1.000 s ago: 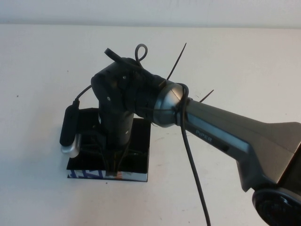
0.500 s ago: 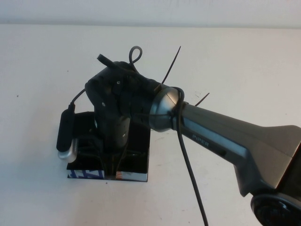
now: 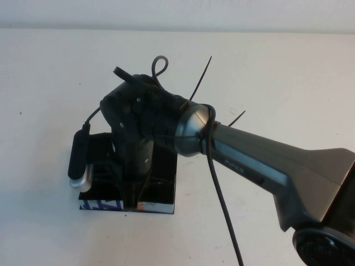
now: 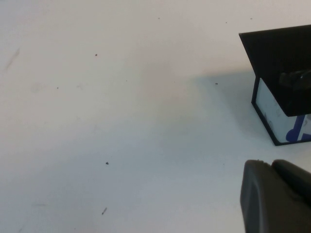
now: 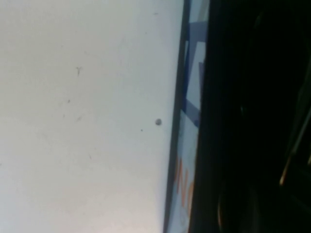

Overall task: Return glasses to glasses case
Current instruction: Place the glasses in the glasses case

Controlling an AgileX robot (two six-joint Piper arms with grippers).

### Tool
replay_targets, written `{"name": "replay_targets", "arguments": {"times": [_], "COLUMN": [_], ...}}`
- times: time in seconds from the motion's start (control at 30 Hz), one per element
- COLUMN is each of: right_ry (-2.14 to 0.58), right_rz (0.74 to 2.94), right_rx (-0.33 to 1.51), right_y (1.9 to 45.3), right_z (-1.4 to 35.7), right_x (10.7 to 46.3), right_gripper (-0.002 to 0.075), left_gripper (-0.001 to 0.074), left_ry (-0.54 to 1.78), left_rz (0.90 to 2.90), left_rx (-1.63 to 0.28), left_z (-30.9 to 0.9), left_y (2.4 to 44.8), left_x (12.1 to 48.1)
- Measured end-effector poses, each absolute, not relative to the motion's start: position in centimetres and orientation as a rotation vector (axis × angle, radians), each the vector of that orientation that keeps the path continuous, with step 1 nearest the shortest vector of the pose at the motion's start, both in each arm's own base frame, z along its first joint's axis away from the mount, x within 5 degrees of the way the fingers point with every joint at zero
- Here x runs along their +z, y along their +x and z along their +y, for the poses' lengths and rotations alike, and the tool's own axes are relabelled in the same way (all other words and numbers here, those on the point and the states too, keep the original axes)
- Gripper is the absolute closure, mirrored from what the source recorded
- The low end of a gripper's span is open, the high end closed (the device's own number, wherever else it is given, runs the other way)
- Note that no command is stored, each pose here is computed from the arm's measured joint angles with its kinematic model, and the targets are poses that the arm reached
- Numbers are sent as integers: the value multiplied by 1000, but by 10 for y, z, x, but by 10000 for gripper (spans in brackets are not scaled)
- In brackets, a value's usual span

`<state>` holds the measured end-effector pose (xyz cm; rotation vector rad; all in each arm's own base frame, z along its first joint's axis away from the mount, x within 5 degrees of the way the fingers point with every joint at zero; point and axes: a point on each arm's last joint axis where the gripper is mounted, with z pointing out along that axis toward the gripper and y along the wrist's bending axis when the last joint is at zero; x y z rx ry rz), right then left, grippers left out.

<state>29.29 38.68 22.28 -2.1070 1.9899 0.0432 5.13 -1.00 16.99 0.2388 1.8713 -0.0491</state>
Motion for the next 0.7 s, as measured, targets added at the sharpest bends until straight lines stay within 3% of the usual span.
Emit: {"name": "replay_targets", "arguments": {"times": [0.33,0.57,0.7], "right_ry": [-2101,-2083,-2079], "right_rz": [2008,2030,2026], "right_rx": [50,53,41], "right_y": [293,293,294], "right_z": [388,388,387], "right_x": [219,218,220], "right_gripper": [694,481,435], "left_gripper": [739,739,739], "left_ry": [239,239,239], "left_rz": [1871,1871,1871], "left_rx": [-49,-49,-49], "left_z": [-10,-10,-10], "left_y": [51,51,51], "left_x": [170,170,170]}}
